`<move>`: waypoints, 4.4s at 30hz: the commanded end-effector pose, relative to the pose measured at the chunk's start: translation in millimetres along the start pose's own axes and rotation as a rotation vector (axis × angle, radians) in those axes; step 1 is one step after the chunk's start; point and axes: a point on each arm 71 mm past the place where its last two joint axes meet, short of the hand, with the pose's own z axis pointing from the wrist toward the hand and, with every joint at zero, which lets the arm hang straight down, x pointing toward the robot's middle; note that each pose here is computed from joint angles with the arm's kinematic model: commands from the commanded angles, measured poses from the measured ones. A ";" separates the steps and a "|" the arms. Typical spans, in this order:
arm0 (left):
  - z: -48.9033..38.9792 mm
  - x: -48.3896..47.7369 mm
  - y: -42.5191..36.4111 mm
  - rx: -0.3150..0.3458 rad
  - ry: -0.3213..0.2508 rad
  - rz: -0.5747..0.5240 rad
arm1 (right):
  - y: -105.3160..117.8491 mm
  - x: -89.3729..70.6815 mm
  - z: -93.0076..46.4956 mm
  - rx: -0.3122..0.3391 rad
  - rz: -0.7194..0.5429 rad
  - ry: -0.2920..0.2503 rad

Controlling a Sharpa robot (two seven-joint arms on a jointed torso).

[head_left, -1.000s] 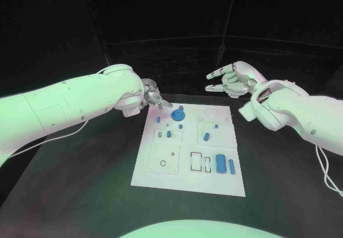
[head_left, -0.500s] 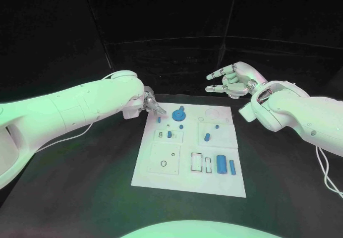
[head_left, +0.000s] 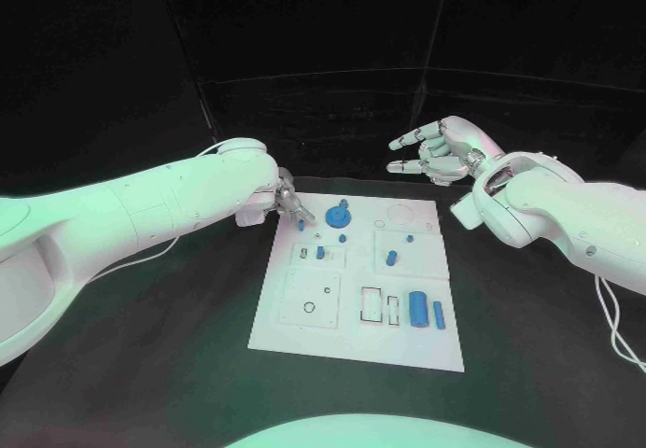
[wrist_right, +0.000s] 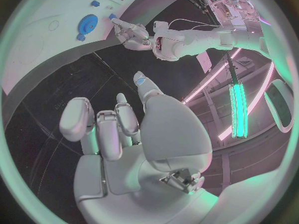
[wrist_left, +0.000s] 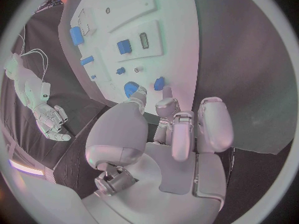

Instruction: Assemble the parts on the task board

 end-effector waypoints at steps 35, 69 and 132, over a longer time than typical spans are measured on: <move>6.7 0.7 -3.2 -0.005 0.027 0.030 | 3.3 2.1 2.0 -0.015 0.005 0.007; 8.4 5.4 -6.0 0.035 0.057 0.012 | 3.1 1.8 1.8 -0.015 0.005 0.007; -41.7 50.4 20.9 0.175 -0.038 -0.022 | -2.6 -1.9 -0.7 0.005 0.001 0.019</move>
